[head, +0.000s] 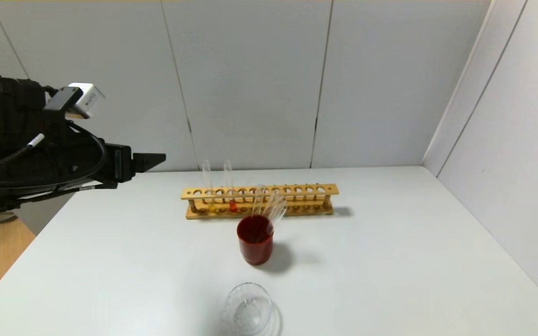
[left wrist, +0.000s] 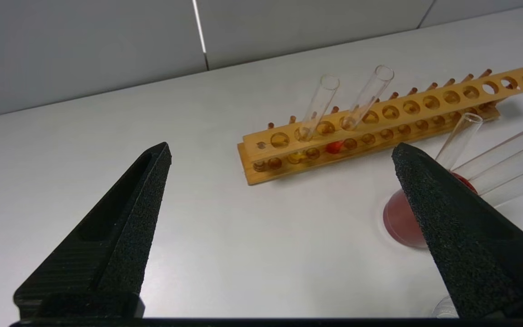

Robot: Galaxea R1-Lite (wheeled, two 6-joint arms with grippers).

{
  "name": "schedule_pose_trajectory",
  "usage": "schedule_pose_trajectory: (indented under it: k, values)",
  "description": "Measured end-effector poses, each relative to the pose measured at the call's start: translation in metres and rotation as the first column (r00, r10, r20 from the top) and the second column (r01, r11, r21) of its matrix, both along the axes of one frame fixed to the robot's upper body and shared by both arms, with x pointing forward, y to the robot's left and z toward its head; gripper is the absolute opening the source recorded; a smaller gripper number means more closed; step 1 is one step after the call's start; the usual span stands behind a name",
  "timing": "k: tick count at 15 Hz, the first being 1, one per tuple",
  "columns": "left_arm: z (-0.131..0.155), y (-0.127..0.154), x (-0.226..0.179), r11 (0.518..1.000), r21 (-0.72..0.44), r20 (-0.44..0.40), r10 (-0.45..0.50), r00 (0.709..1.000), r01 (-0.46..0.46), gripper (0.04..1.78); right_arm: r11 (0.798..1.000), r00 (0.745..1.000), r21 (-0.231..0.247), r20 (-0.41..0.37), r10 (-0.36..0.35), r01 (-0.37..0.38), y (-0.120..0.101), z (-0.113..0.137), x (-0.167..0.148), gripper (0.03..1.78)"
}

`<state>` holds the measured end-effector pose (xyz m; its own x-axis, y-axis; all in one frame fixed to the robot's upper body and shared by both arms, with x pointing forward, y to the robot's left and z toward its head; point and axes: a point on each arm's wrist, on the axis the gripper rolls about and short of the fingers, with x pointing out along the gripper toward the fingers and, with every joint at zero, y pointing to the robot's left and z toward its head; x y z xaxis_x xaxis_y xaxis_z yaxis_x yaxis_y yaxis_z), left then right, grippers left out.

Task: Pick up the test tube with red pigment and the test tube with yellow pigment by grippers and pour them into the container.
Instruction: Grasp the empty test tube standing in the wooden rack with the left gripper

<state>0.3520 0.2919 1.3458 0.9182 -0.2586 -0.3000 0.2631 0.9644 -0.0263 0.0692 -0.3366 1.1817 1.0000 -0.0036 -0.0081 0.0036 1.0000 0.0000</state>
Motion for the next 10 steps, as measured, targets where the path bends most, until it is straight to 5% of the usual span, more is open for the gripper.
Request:
schedule_pose_trajectory:
  k: [6,10]
  values:
    - [-0.027,-0.011,0.031,0.999,-0.006,-0.01,-0.052,0.999,0.052,1.72,1.0,1.0,0.0,0.0,0.0,0.0,0.0,0.0,0.0,1.7]
    - [-0.032,-0.011,0.036,0.983,-0.056,-0.025,-0.179,0.983,0.178,1.72,1.0,1.0,0.0,0.0,0.0,0.0,0.0,0.0,0.0,1.7]
